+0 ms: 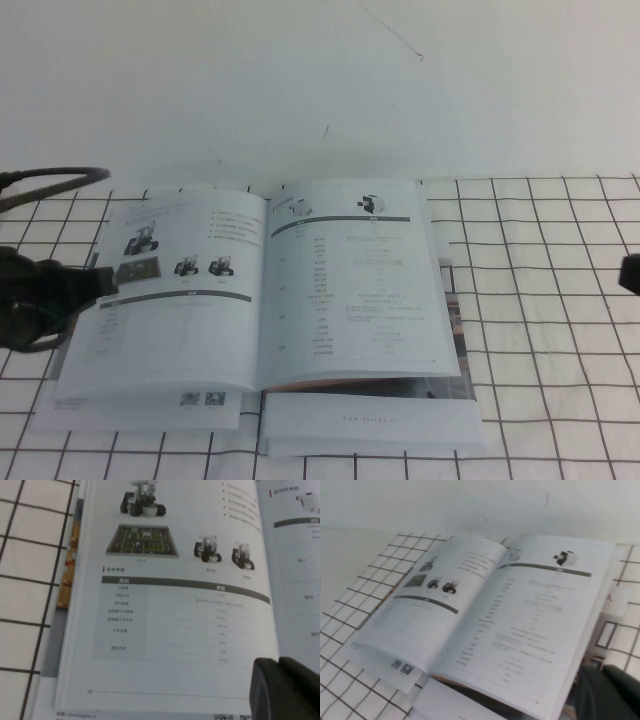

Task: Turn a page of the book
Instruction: Open the closed book

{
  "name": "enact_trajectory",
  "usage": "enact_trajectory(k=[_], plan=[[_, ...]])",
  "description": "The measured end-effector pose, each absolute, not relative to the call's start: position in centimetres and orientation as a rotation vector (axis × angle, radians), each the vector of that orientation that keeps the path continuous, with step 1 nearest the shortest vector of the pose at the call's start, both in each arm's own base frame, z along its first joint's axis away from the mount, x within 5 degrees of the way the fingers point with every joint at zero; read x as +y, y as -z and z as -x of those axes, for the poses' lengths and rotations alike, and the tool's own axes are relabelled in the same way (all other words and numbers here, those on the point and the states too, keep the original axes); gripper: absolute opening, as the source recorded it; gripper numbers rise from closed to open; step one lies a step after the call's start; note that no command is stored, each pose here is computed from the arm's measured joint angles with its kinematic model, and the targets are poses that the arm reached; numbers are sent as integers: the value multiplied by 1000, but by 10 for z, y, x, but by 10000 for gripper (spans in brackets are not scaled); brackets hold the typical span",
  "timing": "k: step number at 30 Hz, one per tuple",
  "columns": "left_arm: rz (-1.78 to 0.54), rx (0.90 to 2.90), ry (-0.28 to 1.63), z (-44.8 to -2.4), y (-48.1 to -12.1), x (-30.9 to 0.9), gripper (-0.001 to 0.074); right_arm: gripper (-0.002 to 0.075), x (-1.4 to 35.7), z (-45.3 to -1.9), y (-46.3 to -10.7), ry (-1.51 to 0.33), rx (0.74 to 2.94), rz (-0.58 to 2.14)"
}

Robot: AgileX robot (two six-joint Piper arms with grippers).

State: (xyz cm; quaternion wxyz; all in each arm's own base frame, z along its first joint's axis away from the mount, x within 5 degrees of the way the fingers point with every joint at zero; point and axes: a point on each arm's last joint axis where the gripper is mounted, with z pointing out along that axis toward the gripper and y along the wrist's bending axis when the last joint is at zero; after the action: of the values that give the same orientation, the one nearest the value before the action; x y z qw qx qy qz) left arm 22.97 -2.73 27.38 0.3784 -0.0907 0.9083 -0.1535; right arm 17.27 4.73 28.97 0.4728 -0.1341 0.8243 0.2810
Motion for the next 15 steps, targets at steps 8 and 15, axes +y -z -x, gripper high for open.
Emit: enact_trajectory(k=[8,15], plan=[[280,2449,499,-274,-233,-37,-2,2,76,-240,-270,-803,2084,475],[299,2512,516,-293,-199,-39,-2,47,120,-289,-234,-733,2171,602]])
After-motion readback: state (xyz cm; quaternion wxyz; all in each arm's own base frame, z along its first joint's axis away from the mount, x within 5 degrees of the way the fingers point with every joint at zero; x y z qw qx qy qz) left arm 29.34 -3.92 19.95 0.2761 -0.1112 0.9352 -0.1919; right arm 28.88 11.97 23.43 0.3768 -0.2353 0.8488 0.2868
